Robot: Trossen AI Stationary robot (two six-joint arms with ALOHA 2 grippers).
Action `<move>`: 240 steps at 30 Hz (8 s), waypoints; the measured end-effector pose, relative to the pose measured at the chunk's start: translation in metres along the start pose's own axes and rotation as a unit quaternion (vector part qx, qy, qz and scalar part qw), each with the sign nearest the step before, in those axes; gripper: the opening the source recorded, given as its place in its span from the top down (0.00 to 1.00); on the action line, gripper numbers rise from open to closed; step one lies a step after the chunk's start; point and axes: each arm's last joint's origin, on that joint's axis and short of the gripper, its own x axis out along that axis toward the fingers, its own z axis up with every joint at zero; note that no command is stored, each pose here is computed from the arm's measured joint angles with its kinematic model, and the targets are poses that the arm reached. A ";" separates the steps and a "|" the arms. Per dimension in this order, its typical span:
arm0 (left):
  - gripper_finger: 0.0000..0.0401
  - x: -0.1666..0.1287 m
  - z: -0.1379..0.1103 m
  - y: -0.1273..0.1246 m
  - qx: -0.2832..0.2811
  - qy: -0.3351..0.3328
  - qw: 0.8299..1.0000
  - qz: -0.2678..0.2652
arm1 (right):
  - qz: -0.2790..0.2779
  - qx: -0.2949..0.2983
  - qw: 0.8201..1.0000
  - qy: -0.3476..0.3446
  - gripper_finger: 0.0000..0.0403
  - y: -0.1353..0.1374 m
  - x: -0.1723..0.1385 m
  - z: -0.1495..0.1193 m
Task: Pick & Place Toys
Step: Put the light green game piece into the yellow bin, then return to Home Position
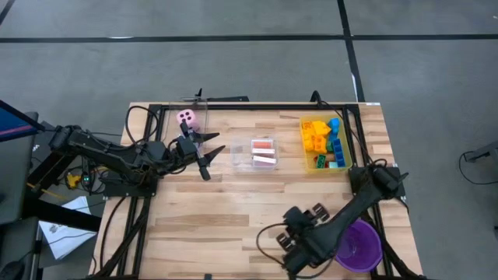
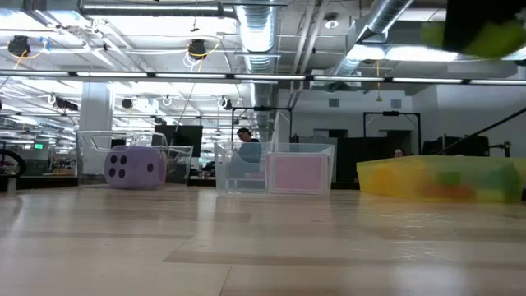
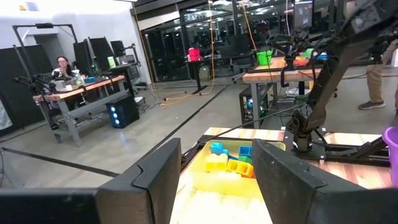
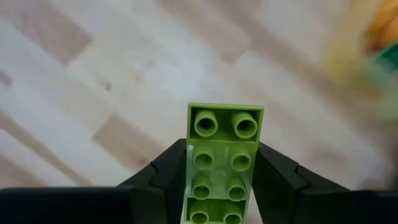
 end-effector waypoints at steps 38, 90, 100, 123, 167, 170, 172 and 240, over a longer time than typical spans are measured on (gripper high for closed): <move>0.52 0.015 -0.006 -0.002 -0.004 -0.004 1.000 0.022 | -0.013 0.132 0.984 -0.119 0.66 -0.206 0.005 0.068; 0.52 0.015 -0.005 -0.001 -0.009 -0.009 1.000 0.022 | -0.024 0.212 0.969 -0.128 0.65 -0.296 0.142 0.079; 0.52 0.015 -0.005 -0.001 -0.009 -0.009 1.000 0.022 | -0.027 0.193 0.977 -0.081 0.65 -0.298 0.153 0.080; 0.52 0.015 -0.005 -0.001 -0.007 -0.007 1.000 0.022 | -0.041 0.183 0.980 -0.061 0.57 -0.294 0.161 0.081; 0.52 0.014 -0.014 -0.004 -0.029 0.027 0.999 0.003 | 0.252 -0.090 0.871 -0.412 0.42 -0.227 0.062 0.020; 0.52 0.014 -0.015 -0.006 -0.026 0.028 0.999 -0.034 | 0.254 -0.060 0.870 -0.418 0.42 -0.234 0.089 0.009; 0.52 0.014 -0.015 -0.007 -0.026 0.028 0.998 -0.044 | 0.267 -0.038 0.866 -0.422 0.42 -0.239 0.107 0.002; 0.52 -0.056 -0.091 0.028 -0.078 -0.026 0.991 -0.103 | 0.456 -0.132 0.758 -0.448 0.42 -0.287 0.139 0.006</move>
